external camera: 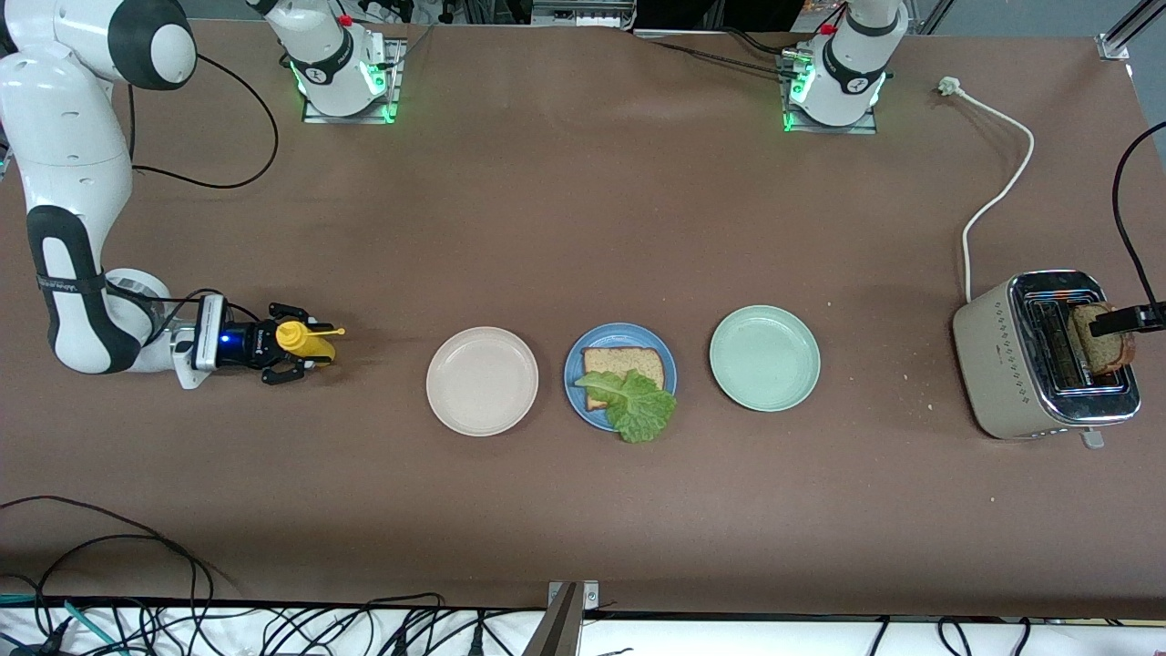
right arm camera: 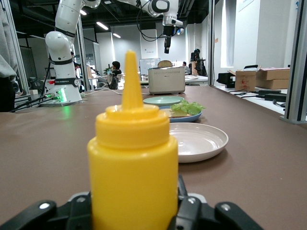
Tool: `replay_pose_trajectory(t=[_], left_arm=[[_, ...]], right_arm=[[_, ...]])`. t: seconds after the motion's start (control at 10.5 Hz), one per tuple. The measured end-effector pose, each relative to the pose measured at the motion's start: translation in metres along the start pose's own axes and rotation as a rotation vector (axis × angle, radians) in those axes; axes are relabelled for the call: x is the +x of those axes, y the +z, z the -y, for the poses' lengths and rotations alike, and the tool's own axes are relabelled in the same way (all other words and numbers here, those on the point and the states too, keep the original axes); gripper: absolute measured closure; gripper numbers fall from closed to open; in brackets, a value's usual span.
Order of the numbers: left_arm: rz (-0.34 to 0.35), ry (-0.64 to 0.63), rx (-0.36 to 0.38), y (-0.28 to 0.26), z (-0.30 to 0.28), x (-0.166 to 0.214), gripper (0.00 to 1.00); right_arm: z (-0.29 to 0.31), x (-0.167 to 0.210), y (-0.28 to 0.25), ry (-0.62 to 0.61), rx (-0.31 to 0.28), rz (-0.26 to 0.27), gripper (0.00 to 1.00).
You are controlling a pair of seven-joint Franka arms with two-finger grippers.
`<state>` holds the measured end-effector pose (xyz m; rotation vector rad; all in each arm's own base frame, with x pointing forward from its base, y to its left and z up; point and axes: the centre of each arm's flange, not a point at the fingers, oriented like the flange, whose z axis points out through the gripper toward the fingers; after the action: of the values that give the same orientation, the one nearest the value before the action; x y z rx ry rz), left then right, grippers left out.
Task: Make sandwich in blue plate with both arms
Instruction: 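Set the bottle down and open the right gripper while the left gripper reaches the toaster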
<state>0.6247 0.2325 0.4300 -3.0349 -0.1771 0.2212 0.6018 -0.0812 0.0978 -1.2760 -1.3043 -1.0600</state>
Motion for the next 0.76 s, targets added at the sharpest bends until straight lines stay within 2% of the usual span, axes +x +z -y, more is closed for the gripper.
replay_pose_trajectory(t=[0.1,0.19,0.38,0.48,0.67,0.76], left_arm=[[0.001,0.005,0.02,0.009,0.002,0.005,0.0],[0.014,0.003,0.029,0.021,0.007,0.007,0.0],[0.045,-0.015,0.02,0.046,0.021,0.01,0.0],[0.058,-0.017,0.017,0.056,0.023,0.011,0.0],[0.071,-0.013,0.013,0.067,0.022,0.014,0.04],[0.071,-0.013,0.013,0.068,0.021,0.014,0.18]], right_arm=[[0.0,0.001,0.0,0.003,0.004,-0.006,0.38],[0.001,0.001,0.001,0.014,0.008,-0.013,0.3],[0.005,0.002,-0.007,0.042,0.011,-0.024,0.04],[0.008,0.001,-0.018,0.044,0.008,-0.023,0.0],[0.015,0.003,-0.05,0.057,0.009,0.001,0.0],[0.019,0.004,-0.068,0.071,0.014,0.017,0.0]])
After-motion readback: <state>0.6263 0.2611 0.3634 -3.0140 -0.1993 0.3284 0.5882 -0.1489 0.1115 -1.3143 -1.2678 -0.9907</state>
